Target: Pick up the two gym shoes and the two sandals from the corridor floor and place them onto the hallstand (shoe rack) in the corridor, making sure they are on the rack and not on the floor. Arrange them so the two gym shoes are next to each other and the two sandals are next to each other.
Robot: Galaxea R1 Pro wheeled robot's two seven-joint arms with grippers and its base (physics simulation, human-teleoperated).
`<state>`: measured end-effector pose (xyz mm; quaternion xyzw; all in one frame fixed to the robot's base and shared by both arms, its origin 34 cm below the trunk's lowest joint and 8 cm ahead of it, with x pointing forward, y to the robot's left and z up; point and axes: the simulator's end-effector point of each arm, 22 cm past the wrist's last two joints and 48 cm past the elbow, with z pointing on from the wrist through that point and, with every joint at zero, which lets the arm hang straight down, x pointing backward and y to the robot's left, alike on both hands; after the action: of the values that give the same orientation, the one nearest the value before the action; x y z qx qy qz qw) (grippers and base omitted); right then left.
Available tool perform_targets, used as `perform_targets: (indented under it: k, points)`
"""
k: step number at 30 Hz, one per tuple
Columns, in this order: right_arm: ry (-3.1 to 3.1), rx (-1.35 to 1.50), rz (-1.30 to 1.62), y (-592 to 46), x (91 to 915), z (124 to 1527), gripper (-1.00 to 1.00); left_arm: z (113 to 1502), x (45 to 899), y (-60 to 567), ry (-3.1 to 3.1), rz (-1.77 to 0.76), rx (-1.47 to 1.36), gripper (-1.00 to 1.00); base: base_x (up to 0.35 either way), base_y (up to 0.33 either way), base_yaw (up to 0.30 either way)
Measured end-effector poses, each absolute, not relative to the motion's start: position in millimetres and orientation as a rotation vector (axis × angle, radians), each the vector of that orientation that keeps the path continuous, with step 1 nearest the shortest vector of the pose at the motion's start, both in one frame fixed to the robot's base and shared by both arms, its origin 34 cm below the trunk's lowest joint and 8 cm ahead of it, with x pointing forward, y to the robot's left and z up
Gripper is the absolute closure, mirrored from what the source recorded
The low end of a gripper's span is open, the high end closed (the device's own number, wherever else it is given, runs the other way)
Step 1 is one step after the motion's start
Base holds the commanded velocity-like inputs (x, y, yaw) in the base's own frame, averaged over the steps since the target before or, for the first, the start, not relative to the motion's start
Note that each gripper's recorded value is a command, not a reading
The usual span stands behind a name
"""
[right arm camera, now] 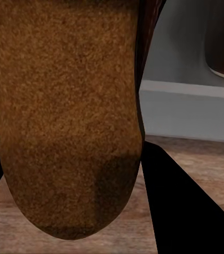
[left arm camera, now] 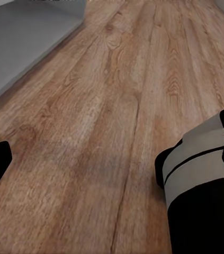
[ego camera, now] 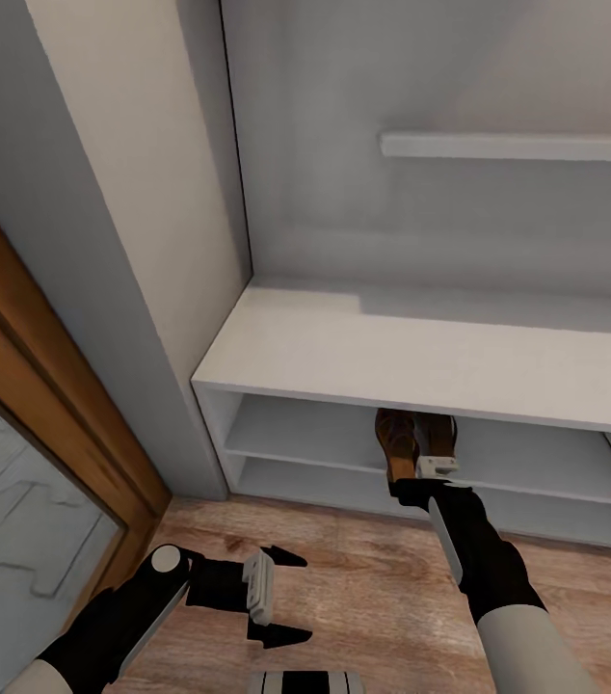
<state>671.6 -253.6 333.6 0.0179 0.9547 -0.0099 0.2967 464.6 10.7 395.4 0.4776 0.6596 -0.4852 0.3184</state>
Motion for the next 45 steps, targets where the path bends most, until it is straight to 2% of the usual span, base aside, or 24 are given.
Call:
perform_targets:
  k: [39, 45]
  points:
    - [2.567, 0.048, -0.027, -254, 667, 316, 1.0, 385, 464, 11, 1.754, -1.301, 1.23, -1.0, 0.0, 0.0, 0.0]
    - [2.568, 0.048, -0.026, -253, 666, 316, 1.0, 385, 463, 10, 1.753, -1.3, 1.233, -1.0, 0.17, 0.0, 0.0]
